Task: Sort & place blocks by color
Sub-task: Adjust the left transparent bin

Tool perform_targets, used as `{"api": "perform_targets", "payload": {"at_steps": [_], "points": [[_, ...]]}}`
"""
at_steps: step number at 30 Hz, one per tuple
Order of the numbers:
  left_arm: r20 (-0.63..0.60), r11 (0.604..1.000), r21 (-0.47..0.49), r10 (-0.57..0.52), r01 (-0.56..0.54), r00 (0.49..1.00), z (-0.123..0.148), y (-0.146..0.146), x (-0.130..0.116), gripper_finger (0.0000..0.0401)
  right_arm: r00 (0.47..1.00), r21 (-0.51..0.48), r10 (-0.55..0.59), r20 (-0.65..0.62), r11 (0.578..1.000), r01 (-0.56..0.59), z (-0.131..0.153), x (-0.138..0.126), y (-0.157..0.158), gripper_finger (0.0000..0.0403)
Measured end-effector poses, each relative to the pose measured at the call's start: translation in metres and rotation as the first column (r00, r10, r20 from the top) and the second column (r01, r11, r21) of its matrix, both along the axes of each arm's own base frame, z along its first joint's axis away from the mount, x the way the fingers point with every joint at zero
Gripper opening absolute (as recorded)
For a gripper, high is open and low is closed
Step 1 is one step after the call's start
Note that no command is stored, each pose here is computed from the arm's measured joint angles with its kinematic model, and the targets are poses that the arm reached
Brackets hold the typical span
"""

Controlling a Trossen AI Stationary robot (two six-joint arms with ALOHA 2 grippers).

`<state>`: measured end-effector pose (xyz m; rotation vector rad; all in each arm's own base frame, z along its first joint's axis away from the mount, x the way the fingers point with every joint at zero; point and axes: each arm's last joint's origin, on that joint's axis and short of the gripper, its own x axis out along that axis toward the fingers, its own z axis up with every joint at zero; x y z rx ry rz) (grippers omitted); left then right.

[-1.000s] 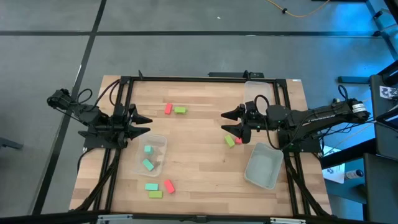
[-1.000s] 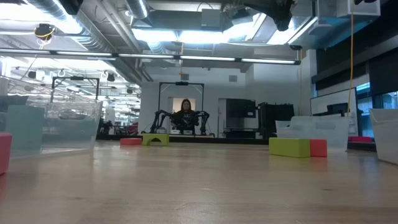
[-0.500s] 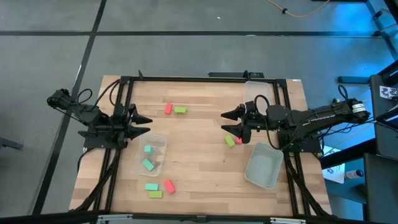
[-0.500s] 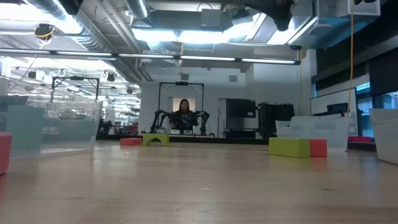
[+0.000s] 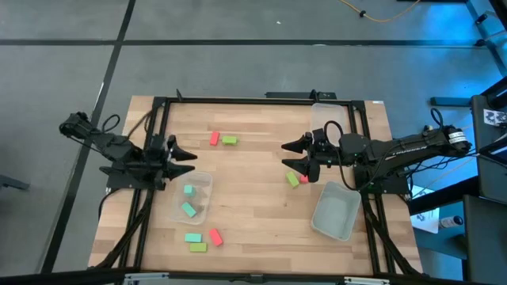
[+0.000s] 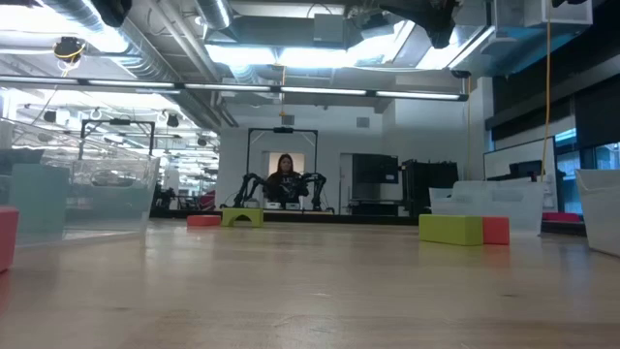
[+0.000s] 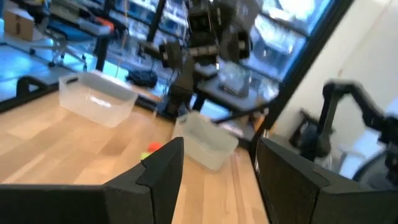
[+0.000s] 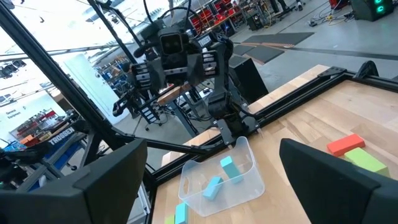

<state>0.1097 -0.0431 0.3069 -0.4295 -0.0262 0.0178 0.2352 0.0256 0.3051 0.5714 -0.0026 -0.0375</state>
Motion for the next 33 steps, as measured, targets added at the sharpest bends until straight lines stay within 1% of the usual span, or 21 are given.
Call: {"api": "perform_targets", "payload": {"at_steps": [3,5,7,9,10,13,15,16,17,20,23,26,29,31,33], "points": [[-0.055,0.997,0.021,-0.069,0.070,0.996,0.008,-0.009,0.011,0.0196,1.000,0.000,0.000,0.000,1.000,0.000,0.000,0.000,0.000,0.0368],[-0.139,0.989,0.039,-0.136,0.143,0.981,0.013,-0.020,0.022,0.0196,1.000,0.000,0.000,-0.001,1.000,0.000,0.000,0.000,0.000,0.0368],[-0.257,0.974,0.059,-0.197,0.219,0.946,0.019,-0.035,0.036,0.0196,1.000,-0.001,0.003,-0.002,1.000,-0.003,0.000,0.000,0.000,0.0368],[-0.376,0.957,0.066,-0.239,0.283,0.895,0.023,-0.053,0.050,0.0196,1.000,-0.001,0.016,-0.004,1.000,-0.016,0.000,0.000,0.000,0.0368],[-0.436,0.946,0.070,-0.258,0.318,0.862,0.024,-0.064,0.056,0.0196,1.000,-0.001,0.026,-0.010,1.000,-0.026,-0.001,0.000,0.001,0.0368],[-0.574,0.903,0.079,-0.306,0.423,0.760,0.028,-0.102,0.072,0.0196,0.998,-0.002,0.060,-0.033,0.998,-0.060,-0.003,0.000,0.002,0.0368],[-0.658,0.867,0.095,-0.314,0.488,0.685,0.024,-0.129,0.082,0.0196,0.995,-0.004,0.090,-0.040,0.996,-0.090,-0.004,0.000,0.003,0.0368],[-0.697,0.851,0.100,-0.310,0.516,0.647,0.019,-0.142,0.086,0.0196,0.994,-0.006,0.099,-0.041,0.995,-0.099,-0.004,0.000,0.003,0.0368],[-0.729,0.842,0.098,-0.302,0.530,0.614,0.015,-0.155,0.090,0.0196,0.993,-0.005,0.109,-0.045,0.994,-0.109,-0.004,0.000,0.003,0.0368],[-0.810,0.841,0.077,-0.260,0.535,0.525,-0.001,-0.187,0.096,0.0196,0.990,-0.005,0.130,-0.047,0.991,-0.131,-0.004,0.000,0.004,0.0368],[-0.862,0.838,0.039,-0.247,0.544,0.443,-0.026,-0.212,0.098,0.0196,0.989,-0.009,0.140,-0.055,0.990,-0.141,-0.005,0.000,0.004,0.0368],[-0.911,0.831,0.056,-0.184,0.553,0.370,-0.053,-0.225,0.099,0.0196,0.988,-0.027,0.141,-0.064,0.989,-0.143,-0.006,0.000,0.004,0.0368],[-0.946,0.825,0.094,-0.100,0.558,0.308,-0.074,-0.228,0.101,0.0196,0.987,-0.026,0.140,-0.074,0.989,-0.142,-0.007,0.000,0.004,0.0368],[-0.961,0.823,0.121,-0.043,0.556,0.273,-0.085,-0.228,0.102,0.0196,0.987,-0.027,0.140,-0.078,0.989,-0.143,-0.007,0.000,0.004,0.0368],[-0.968,0.822,0.137,-0.007,0.553,0.250,-0.093,-0.227,0.104,0.0196,0.987,-0.028,0.140,-0.078,0.989,-0.142,-0.007,0.000,0.004,0.0368]]}}
